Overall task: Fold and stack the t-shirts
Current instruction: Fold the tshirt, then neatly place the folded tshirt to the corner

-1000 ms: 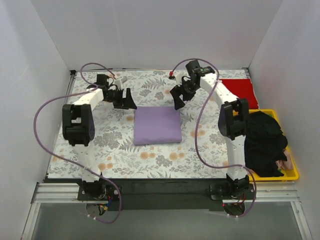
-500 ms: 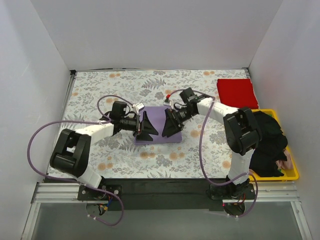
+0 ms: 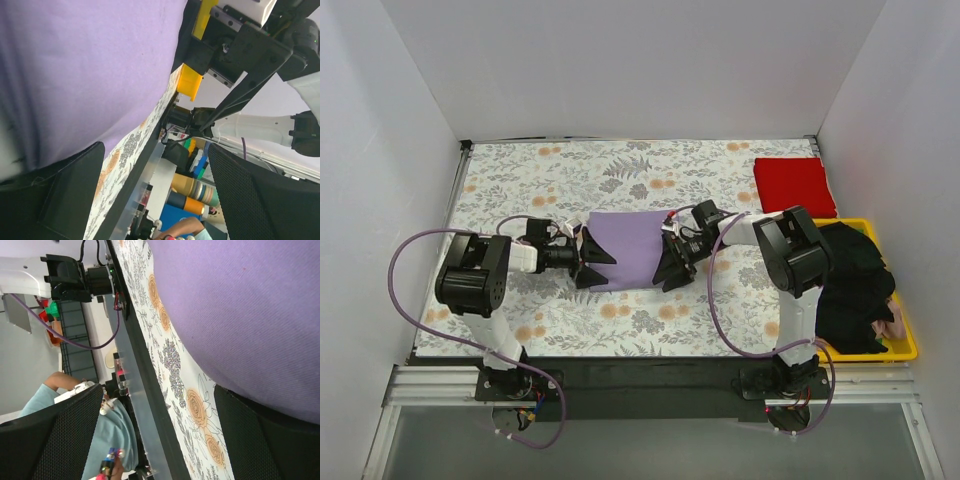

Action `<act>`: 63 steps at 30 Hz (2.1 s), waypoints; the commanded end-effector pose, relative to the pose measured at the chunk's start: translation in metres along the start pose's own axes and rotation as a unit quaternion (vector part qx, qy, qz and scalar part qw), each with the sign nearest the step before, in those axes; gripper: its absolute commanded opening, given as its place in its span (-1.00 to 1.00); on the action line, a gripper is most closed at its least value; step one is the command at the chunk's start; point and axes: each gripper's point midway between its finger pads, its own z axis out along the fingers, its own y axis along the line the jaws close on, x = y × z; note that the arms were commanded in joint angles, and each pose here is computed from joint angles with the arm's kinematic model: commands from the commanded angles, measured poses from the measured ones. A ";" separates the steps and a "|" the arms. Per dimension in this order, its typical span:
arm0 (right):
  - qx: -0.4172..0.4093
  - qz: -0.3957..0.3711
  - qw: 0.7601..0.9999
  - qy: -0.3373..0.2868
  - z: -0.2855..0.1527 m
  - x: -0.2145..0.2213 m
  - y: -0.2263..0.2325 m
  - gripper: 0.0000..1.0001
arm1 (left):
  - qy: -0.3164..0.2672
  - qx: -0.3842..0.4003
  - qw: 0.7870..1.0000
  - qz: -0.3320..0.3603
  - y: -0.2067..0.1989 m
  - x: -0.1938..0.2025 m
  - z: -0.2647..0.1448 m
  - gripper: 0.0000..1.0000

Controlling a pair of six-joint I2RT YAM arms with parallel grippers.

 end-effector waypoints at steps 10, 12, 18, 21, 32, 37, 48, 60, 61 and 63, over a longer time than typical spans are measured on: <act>0.125 -0.189 0.969 -0.100 -0.081 -0.030 0.054 0.97 | -0.098 -0.056 0.951 0.288 -0.069 -0.028 -0.056 0.76; 0.150 -0.160 0.966 -0.136 -0.101 -0.034 0.042 0.97 | -0.105 -0.073 0.914 0.384 -0.099 -0.031 -0.051 0.77; 0.240 -0.095 0.944 -0.207 -0.136 -0.042 0.012 0.97 | -0.049 -0.182 0.698 0.691 -0.103 0.015 0.026 0.30; 0.268 -0.070 0.934 -0.226 -0.145 -0.043 0.003 0.97 | -0.011 -0.204 0.614 0.762 -0.092 0.036 0.067 -0.06; 0.277 -0.010 0.926 -0.255 -0.158 -0.044 -0.013 0.97 | 0.033 -0.216 0.484 0.847 -0.046 0.051 0.154 -0.42; 0.254 0.011 0.933 -0.254 -0.155 -0.041 -0.017 0.97 | 0.038 -0.228 0.451 0.862 -0.028 0.040 0.165 -0.45; 0.166 0.072 0.951 -0.251 -0.125 -0.035 -0.022 0.97 | 0.016 -0.152 0.495 0.855 -0.075 0.060 0.165 -1.00; 0.070 0.121 0.967 -0.212 -0.066 -0.057 -0.014 0.97 | -0.016 -0.101 0.520 0.848 -0.112 0.075 0.152 -1.00; 0.069 0.130 0.967 -0.209 -0.062 -0.058 -0.017 0.97 | -0.018 -0.101 0.519 0.848 -0.114 0.075 0.151 -1.00; 0.073 0.133 0.965 -0.214 -0.057 -0.063 -0.022 0.97 | -0.025 -0.097 0.524 0.846 -0.120 0.075 0.151 -1.00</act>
